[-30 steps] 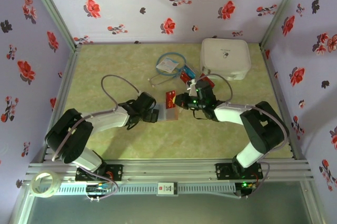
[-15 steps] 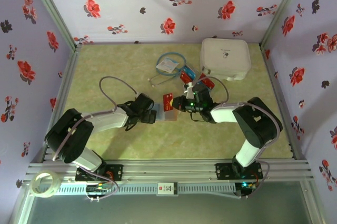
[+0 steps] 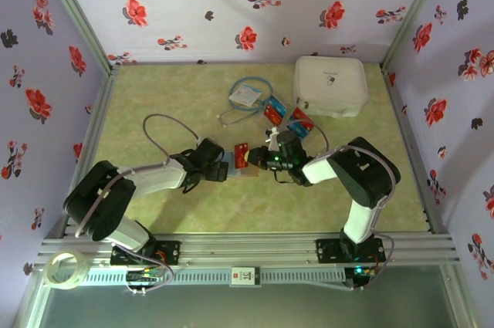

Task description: Put the credit cards into the card holder

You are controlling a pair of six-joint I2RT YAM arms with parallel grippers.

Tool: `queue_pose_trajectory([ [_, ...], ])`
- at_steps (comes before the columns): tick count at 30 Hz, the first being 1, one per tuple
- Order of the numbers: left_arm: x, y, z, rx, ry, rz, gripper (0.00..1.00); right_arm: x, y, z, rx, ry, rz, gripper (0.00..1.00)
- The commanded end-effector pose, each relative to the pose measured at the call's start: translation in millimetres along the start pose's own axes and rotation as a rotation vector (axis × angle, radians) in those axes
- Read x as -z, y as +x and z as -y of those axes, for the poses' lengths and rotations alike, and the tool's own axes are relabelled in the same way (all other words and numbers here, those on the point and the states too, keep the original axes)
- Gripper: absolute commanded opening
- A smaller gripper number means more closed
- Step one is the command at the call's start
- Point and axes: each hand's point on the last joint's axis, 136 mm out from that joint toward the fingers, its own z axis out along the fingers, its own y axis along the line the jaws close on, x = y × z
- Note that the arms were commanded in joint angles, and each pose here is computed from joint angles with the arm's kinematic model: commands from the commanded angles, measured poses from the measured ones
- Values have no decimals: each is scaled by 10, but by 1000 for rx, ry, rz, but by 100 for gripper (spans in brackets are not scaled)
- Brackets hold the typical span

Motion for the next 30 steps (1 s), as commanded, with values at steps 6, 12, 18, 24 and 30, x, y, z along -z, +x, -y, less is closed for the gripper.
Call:
queue_pose_trajectory([
  [6, -12, 88, -144, 4, -53, -16, 100, -62, 24, 41, -27, -27, 41, 0],
  [12, -16, 86, -143, 5, -52, -13, 100, -82, 37, 65, -42, -34, 48, 0],
  [18, -20, 101, -146, 6, -52, -15, 100, -114, 48, 61, -50, -43, 44, 0],
  [24, -23, 112, -152, 8, -52, -14, 100, -137, 65, 65, -53, -45, 40, 0],
  [30, -28, 108, -151, 9, -52, -13, 100, -155, 101, 72, -56, -46, 30, 0],
])
